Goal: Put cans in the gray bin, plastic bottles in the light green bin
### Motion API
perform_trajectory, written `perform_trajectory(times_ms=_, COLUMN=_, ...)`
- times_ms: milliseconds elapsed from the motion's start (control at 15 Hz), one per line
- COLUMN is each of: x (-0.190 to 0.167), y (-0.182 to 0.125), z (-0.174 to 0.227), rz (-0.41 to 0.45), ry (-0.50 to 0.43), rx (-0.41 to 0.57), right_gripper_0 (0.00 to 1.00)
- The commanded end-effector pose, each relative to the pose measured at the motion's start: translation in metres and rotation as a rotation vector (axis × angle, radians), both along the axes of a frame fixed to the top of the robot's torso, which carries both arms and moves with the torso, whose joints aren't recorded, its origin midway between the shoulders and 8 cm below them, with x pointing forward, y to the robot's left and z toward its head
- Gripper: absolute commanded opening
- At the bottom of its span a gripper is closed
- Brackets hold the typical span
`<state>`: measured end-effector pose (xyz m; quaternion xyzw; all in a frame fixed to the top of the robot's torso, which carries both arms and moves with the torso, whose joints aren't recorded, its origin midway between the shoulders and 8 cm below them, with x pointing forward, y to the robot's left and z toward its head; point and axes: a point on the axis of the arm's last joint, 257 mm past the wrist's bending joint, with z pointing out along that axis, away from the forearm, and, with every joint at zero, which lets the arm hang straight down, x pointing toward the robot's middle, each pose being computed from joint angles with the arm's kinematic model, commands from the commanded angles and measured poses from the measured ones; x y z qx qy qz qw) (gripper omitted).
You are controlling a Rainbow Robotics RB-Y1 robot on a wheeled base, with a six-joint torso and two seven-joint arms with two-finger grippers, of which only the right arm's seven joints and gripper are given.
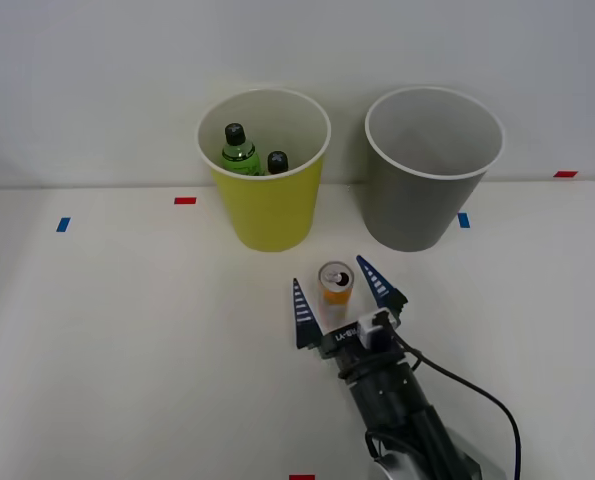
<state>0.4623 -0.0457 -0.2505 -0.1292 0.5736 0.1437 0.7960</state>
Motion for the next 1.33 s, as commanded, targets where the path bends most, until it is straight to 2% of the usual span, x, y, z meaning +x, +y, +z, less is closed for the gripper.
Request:
perform_trajectory(times_ms=67, x=0.0, y=-0.001, z=-0.001, rz=0.002, ry=-0.002, rx=-0.009, right_gripper_0=1.0)
perform_trajectory(times_ms=600, x=0.002, y=-0.004, z=-0.001, rz=-0.004, ry=-0.007, rx=-0.026, right_gripper_0=1.0)
perform_trajectory(times_ms=667, x=0.001, y=-0.004, z=-0.001, rz=0.001, ry=-0.011, rx=-0.038, right_gripper_0=0.94)
perform_trajectory(times_ms=733, x=0.001, y=-0.006, z=-0.002, rz=0.002, ry=-0.014, rx=-0.048, right_gripper_0=0.71)
perform_trajectory(times_ms=800, x=0.0, y=-0.008, z=-0.003, rz=0.002, ry=-0.015, rx=-0.055, right_gripper_0=0.26)
perform_trajectory(times_ms=867, x=0.0, y=-0.008, z=-0.004, rz=0.003, ry=-0.013, rx=-0.056, right_gripper_0=0.02)
perform_trajectory(times_ms=1333, x=-0.002, y=-0.011, z=-0.003, rz=0.002, ry=-0.021, rx=-0.049, right_gripper_0=0.0)
